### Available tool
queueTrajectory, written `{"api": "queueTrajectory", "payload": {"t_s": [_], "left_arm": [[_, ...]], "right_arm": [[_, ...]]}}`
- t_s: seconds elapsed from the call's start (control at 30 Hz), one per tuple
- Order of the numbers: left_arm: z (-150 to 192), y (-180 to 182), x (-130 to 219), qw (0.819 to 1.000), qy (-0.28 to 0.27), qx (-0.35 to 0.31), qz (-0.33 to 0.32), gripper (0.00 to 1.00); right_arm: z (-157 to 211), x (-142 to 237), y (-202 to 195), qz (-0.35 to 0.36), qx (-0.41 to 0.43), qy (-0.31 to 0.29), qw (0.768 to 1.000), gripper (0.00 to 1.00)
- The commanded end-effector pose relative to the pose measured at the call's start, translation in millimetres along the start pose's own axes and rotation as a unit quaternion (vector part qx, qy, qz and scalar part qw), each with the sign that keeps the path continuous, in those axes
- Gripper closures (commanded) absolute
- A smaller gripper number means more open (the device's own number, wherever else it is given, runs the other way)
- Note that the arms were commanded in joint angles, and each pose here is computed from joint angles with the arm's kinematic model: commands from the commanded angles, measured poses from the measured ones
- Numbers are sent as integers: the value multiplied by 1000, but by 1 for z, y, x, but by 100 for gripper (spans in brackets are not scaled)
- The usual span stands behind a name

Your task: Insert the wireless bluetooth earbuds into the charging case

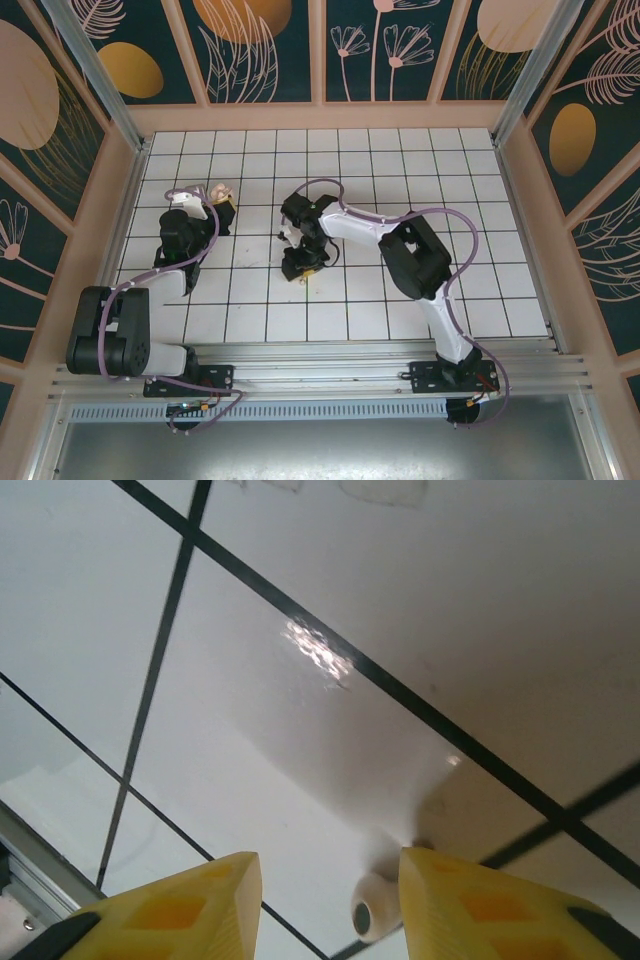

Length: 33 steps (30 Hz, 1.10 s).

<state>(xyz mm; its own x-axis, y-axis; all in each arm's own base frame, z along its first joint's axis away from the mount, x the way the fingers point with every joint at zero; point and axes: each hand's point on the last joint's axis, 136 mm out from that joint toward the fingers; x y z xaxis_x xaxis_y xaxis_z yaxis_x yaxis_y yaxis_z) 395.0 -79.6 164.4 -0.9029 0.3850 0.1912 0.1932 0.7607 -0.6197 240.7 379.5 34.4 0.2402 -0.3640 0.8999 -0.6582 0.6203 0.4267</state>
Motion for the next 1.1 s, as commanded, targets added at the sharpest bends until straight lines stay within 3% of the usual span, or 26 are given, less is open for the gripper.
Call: {"api": "queueTrajectory", "payload": {"t_s": [0.0,0.17,0.57,0.73,1.07], "left_arm": [[-12,-10,2,1000,-14,-3,19,89],[-14,-13,4,1000,-17,-6,21,88],[-14,-15,4,1000,-11,-7,26,88],[-13,-16,3,1000,-6,-6,27,88],[-15,-18,3,1000,-3,-13,28,88]], "right_arm": [[-8,25,7,19,12,-26,999,58],[-27,23,13,8,31,-48,998,59],[-25,-8,13,-23,57,-25,998,59],[-14,-17,11,-30,57,-11,998,59],[19,-12,-15,20,31,20,999,59]]}}
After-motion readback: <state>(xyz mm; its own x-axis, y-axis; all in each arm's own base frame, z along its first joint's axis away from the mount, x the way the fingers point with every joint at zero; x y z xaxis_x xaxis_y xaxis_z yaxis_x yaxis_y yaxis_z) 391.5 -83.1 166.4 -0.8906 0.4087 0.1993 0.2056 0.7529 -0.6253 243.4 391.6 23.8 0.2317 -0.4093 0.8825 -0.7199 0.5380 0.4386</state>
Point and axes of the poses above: each hand's point on the last joint's axis, 136 mm out from that joint toward the fingers, its own x axis back along the fingers, its own y axis along the line the jaws close on, z = x × y, and after that the axes turned 10 degrees about x, right-handed
